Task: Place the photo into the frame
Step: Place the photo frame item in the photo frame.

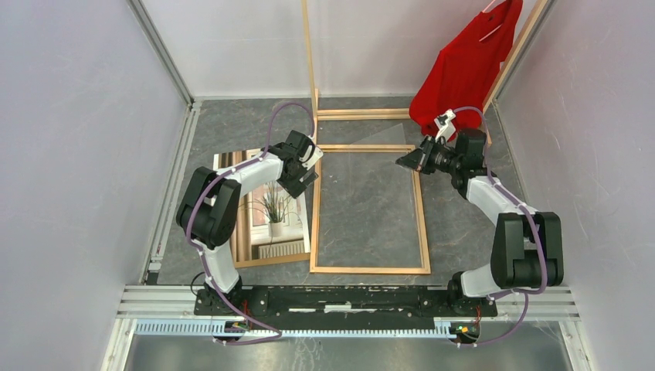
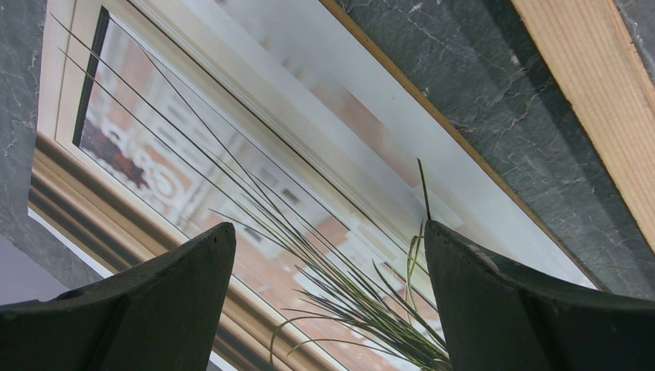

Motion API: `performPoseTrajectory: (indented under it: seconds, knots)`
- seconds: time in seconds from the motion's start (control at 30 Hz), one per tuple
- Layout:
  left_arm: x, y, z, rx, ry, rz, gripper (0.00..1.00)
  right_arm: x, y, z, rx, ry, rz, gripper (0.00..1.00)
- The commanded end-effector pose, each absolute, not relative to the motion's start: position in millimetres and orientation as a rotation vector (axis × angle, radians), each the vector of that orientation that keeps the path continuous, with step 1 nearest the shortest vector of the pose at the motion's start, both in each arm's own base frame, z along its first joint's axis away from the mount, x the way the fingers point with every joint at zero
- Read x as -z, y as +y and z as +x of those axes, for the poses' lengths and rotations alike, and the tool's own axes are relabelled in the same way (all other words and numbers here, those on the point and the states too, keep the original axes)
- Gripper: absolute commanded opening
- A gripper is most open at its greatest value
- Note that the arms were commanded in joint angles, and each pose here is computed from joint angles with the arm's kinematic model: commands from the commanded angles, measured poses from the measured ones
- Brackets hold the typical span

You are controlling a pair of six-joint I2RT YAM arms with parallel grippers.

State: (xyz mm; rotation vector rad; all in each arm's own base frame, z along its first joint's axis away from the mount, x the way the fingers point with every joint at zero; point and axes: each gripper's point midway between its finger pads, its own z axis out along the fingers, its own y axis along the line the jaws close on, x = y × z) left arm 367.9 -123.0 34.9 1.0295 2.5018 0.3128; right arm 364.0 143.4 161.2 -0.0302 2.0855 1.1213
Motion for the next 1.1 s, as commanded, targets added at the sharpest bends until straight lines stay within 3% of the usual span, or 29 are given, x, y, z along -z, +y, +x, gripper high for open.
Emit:
performPoseTrajectory:
  seconds: [0.0,0.63,1.07]
  knots:
    - [-23.3,-129.2,367.8,-0.289,2.522,0.995,0.98,-177.3,143.5,370.4,-1.140,1.986,-0.009,0.00]
    - [-19.3,-129.5,367.3,-0.286,2.528,1.003,0.97,-165.7,144.0,384.3,-1.217,1.976,0.170,0.00]
    - [-23.5,-130.1,367.1,-0.279,2.517,1.005,0.97,-205.5,159.9,369.5,-1.524,1.756,0.228,0.00]
